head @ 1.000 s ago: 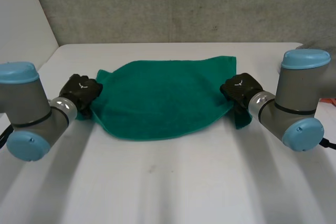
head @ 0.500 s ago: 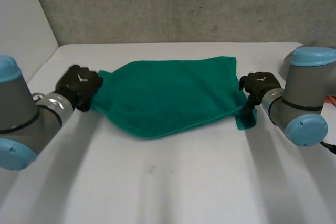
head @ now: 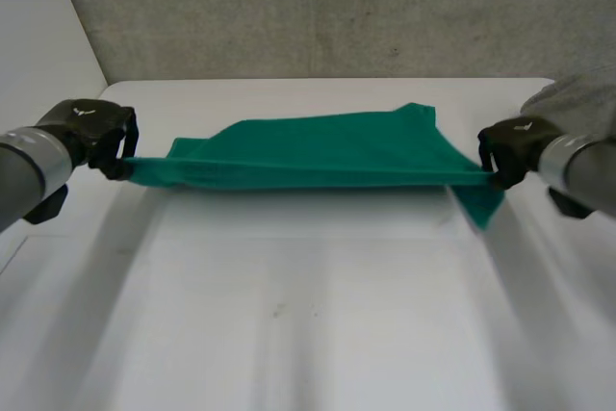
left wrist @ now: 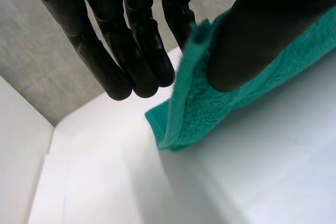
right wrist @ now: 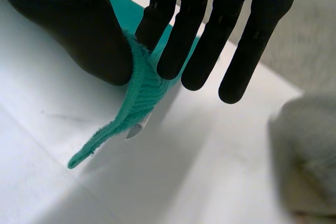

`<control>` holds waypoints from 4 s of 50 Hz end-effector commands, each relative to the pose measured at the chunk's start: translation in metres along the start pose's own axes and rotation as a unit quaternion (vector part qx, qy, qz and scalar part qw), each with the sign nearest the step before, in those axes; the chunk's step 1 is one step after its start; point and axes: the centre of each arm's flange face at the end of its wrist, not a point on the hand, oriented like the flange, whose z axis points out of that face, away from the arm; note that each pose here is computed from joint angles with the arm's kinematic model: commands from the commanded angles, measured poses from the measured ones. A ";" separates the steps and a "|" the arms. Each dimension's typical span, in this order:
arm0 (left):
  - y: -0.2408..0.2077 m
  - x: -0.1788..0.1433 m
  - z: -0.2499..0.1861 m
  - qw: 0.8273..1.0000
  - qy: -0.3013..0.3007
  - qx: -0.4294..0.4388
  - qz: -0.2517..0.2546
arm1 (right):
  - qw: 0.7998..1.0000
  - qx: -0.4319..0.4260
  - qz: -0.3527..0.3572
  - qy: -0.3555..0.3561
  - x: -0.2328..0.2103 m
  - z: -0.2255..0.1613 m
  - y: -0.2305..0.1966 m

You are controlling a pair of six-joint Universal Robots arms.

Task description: Fold the laundry.

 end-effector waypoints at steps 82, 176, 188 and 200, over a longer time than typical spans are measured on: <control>0.042 -0.018 0.116 0.990 -0.062 0.121 0.031 | 0.998 0.061 -0.013 0.026 -0.020 0.085 0.032; 0.004 -0.011 0.084 0.991 -0.058 0.117 0.024 | 0.998 -0.004 -0.032 -0.057 -0.021 0.088 0.057; 0.001 -0.011 0.089 0.992 -0.059 0.111 0.020 | 0.998 0.018 -0.045 -0.049 -0.028 0.098 0.058; 0.001 -0.010 0.088 0.993 -0.059 0.105 0.016 | 0.997 0.052 -0.058 -0.021 -0.026 0.110 0.053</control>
